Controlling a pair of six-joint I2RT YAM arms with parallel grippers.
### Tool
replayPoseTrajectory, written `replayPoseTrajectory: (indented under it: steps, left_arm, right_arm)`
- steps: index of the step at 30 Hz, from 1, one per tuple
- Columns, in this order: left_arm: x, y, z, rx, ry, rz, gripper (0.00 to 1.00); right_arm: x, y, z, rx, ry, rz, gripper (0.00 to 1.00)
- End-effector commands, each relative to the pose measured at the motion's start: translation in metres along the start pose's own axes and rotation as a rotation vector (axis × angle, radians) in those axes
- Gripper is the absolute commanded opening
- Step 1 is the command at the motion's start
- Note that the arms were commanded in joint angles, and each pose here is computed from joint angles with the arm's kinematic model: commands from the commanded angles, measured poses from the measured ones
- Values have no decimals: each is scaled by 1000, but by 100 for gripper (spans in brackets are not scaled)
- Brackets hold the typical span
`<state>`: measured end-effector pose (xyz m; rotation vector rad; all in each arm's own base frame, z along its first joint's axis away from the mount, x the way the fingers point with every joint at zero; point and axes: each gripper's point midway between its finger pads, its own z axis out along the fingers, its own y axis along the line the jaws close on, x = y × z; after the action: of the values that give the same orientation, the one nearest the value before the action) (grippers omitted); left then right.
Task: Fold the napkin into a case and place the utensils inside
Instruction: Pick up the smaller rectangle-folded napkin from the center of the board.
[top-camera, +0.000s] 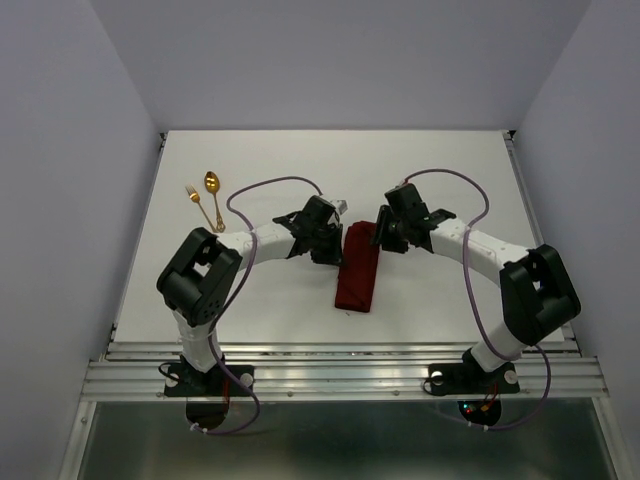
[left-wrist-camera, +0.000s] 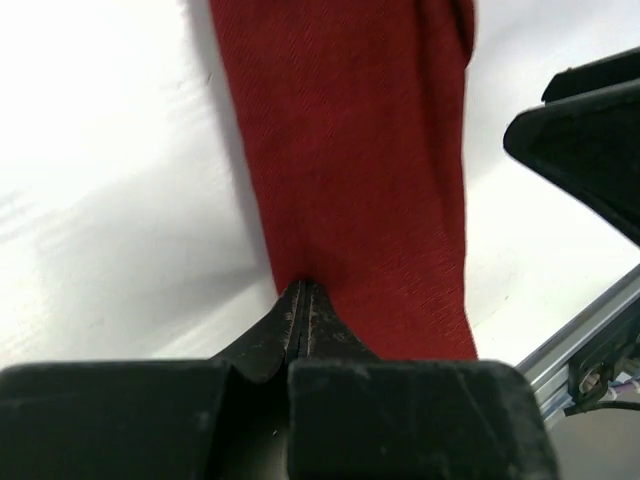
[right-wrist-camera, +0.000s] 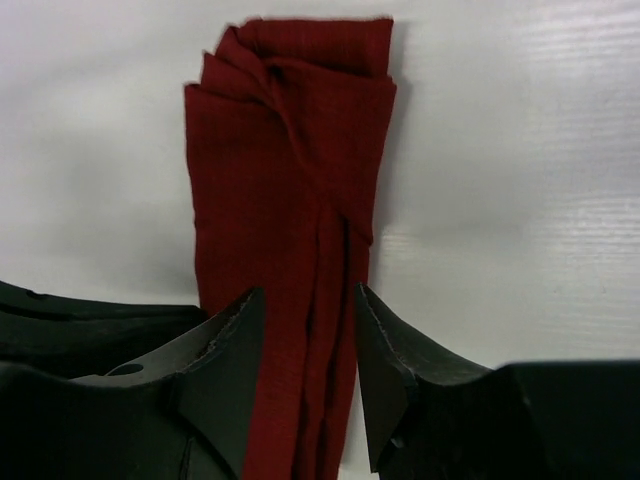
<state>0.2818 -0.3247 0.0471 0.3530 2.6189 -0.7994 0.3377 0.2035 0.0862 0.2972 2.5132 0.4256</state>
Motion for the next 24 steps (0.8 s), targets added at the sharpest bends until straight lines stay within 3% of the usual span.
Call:
replayPoseTrajectory:
  steps: [1, 5, 14, 20, 24]
  left_arm:
    - [-8, -9, -18, 27, -68, -10, 0]
    - [-2, -8, -11, 39, -55, -25, 0]
    - [2, -19, 2, 70, -36, -20, 0]
    - [-6, -23, 7, 79, -46, -21, 0]
    - [-8, -24, 14, 88, -37, -19, 0]
  right_arm:
    - [20, 6, -7, -99, 70, -42, 49]
    - [41, 6, -4, -137, 141, -46, 58]
    - [65, -4, 11, -130, 210, -20, 58]
    - [86, -11, 16, -146, 251, 34, 51]
    - [89, -15, 17, -137, 239, 68, 37]
